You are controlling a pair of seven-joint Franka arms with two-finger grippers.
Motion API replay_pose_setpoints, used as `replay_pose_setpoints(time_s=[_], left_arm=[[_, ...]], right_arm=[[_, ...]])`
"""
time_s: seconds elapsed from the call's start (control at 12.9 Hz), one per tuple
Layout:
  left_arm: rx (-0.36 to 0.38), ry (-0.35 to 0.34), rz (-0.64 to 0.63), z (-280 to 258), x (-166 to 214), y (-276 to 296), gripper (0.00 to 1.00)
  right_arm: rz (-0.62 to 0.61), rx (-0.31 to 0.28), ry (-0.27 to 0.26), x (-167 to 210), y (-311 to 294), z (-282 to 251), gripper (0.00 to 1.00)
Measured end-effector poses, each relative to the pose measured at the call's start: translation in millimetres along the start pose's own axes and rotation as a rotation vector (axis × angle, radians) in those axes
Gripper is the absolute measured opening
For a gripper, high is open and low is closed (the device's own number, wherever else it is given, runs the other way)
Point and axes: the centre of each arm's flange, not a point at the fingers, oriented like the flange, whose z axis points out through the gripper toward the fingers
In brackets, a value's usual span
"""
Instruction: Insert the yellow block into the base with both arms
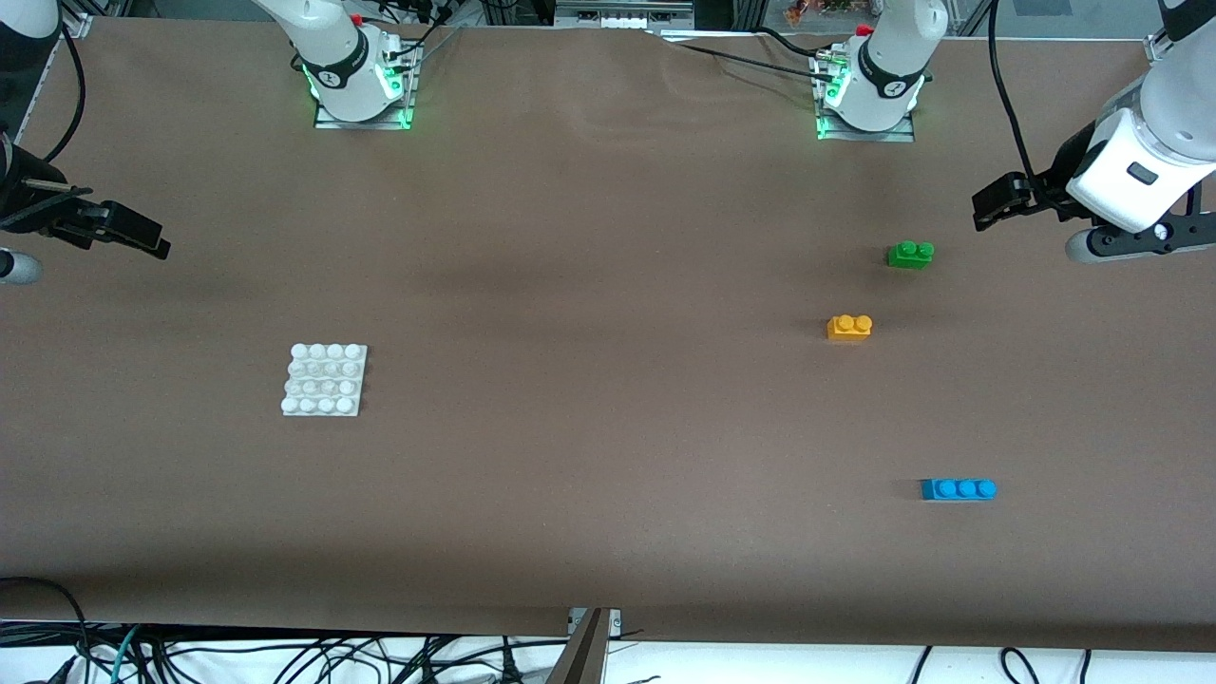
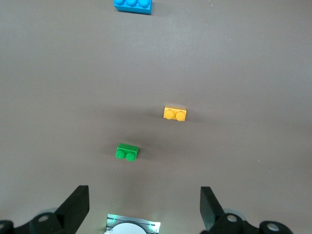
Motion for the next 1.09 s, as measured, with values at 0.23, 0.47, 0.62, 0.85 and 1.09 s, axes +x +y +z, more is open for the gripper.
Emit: replay_pose_setpoints(time_s=[0.23, 0.47, 0.62, 0.85, 1.09], left_arm=[[-0.002, 0.001, 0.0, -0.3, 0.1, -0.2, 1.0], [-0.016, -0.003, 0.002, -0.4, -0.3, 1.5, 1.0], [-0.017, -0.003, 0.002, -0.4, -0.3, 1.5, 1.0], [-0.017, -0.003, 0.001, -0.4, -0.2, 1.0, 1.0], [-0.017, -0.003, 0.0, -0.4, -0.1, 0.8, 1.0]], right_arm=[[0.0, 0.0, 0.0, 0.0, 0.0, 0.0, 1.0], [0.0, 0.0, 0.0, -0.1, 0.0, 0.0, 1.0], [0.0, 0.0, -0.001, -0.1, 0.0, 0.0, 1.0], [0.0, 0.0, -0.001, -0.1, 0.0, 0.1, 1.0], [0.0, 0.0, -0.003, -0.3, 0.0, 0.3, 1.0]])
